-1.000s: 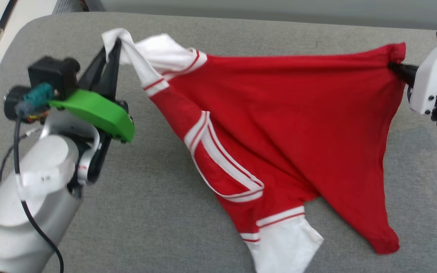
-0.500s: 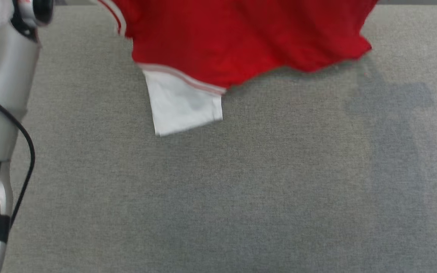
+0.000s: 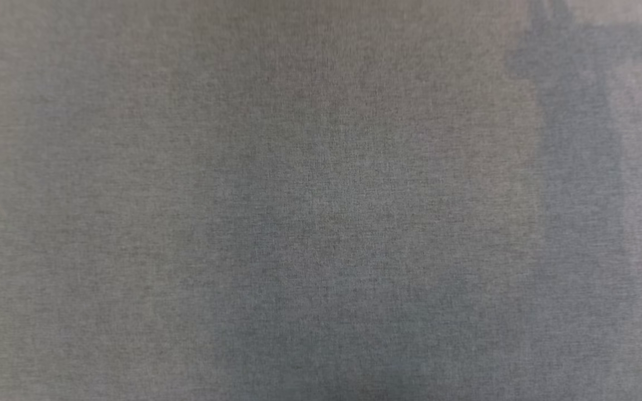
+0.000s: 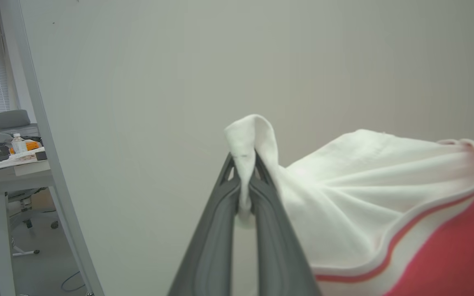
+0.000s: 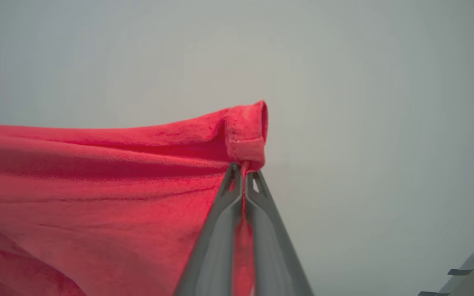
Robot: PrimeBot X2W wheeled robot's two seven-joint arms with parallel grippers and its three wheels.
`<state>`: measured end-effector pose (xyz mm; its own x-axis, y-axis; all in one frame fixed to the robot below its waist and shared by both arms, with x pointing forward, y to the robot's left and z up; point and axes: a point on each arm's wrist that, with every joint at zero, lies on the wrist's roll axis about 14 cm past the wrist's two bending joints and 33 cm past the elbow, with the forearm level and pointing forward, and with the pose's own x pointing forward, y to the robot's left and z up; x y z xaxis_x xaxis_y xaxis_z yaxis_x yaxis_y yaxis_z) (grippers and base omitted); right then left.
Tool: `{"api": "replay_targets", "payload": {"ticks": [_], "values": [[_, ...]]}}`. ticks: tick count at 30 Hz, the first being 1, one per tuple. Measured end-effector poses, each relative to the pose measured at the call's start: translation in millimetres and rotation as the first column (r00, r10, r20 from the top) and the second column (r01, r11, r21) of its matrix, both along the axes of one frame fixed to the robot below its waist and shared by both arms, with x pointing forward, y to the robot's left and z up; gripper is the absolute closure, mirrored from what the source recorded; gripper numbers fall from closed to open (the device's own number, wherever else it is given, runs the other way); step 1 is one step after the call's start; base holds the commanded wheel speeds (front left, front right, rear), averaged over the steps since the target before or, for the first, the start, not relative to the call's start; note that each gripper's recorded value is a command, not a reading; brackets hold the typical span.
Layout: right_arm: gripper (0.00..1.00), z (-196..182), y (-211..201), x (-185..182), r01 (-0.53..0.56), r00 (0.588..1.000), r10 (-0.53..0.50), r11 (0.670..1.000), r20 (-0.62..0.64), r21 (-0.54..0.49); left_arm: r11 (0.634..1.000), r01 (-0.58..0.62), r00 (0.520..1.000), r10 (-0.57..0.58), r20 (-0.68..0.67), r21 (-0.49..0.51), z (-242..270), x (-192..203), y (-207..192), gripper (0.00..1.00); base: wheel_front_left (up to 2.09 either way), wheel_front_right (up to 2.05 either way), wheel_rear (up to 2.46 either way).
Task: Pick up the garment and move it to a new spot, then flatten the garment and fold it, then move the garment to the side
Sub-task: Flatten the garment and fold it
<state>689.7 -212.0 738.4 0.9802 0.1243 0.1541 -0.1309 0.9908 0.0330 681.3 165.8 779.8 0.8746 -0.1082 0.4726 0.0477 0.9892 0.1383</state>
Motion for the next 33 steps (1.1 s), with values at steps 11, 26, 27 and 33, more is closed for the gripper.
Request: {"api": "replay_targets", "payload": {"ticks": [11, 26, 27, 33], "values": [[1.0, -115.2, 25.2, 45.3, -0.05, 0.98, 0.047, 0.999, -0.195, -0.011, 0.996, -0.01, 0.968, -0.012, -0.252, -0.086, -135.2, 56.0, 8.3, 1.0, 0.0, 0.0, 0.0], [1.0, -277.1, 38.4, -16.5, -0.147, 0.864, 0.153, 0.988, -0.48, 0.049, 0.966, -0.082, 0.795, -0.084, -0.6, -0.244, -319.2, -0.1, 21.1, 1.0, 0.0, 0.0, 0.0], [1.0, -287.0, 37.2, -27.1, -0.149, 0.853, 0.158, 0.987, -0.497, 0.057, 0.965, -0.085, 0.777, -0.092, -0.623, -0.248, -332.1, -11.0, 20.8, 1.0, 0.0, 0.0, 0.0], [1.0, -321.4, 31.2, -85.8, -0.149, 0.811, 0.179, 0.984, -0.557, 0.099, 0.959, -0.11, 0.69, -0.117, -0.714, -0.263, -382.2, -74.1, 22.1, 1.0, 0.0, 0.0, 0.0]]}}
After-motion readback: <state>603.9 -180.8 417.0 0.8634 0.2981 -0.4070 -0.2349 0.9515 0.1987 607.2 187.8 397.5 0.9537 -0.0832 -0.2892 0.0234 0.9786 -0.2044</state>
